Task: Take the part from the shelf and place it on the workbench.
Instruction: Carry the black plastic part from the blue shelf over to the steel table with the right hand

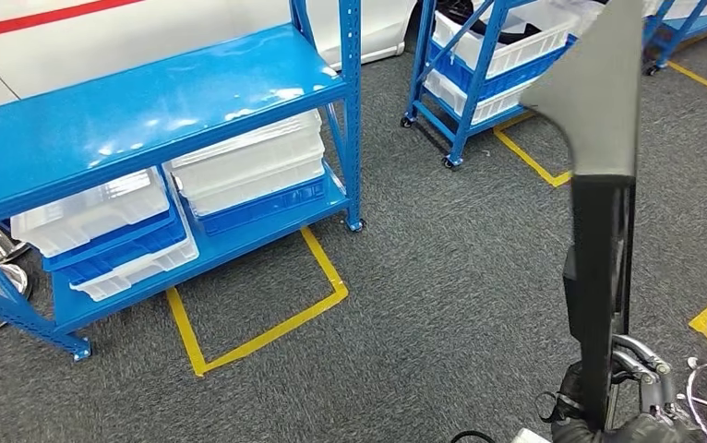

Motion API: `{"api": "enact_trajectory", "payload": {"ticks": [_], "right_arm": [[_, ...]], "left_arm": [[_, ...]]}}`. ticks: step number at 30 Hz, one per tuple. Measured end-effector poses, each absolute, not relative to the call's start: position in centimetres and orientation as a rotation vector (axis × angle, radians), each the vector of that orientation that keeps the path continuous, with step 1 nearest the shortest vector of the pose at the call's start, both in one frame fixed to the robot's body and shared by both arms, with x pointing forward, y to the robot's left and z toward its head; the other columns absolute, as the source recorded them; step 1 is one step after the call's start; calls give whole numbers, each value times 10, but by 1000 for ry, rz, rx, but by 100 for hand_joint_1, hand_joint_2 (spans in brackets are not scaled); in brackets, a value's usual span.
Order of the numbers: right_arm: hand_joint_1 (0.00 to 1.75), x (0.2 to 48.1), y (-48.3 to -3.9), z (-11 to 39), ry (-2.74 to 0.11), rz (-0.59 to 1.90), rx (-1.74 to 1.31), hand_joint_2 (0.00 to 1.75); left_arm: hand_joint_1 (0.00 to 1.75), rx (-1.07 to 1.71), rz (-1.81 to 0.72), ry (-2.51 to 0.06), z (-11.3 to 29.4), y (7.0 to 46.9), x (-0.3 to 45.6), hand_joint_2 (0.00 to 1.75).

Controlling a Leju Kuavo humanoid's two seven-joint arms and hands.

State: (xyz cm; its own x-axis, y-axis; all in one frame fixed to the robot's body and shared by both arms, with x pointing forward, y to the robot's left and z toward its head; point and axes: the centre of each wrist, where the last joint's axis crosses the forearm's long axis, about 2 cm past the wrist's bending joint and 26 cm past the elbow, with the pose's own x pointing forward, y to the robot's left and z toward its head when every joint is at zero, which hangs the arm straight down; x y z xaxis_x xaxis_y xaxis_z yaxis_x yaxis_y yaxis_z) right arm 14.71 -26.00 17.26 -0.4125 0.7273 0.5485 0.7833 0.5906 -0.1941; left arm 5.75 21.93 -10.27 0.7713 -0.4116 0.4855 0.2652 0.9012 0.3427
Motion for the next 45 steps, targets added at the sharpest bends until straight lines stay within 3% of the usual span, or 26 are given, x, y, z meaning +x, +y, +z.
{"api": "enact_trajectory", "payload": {"ticks": [45], "right_arm": [[175,130,-269,176,-2198,-179,-1211,175]], "left_arm": [[0,252,-399,-595,-101,211,58,175]]}}
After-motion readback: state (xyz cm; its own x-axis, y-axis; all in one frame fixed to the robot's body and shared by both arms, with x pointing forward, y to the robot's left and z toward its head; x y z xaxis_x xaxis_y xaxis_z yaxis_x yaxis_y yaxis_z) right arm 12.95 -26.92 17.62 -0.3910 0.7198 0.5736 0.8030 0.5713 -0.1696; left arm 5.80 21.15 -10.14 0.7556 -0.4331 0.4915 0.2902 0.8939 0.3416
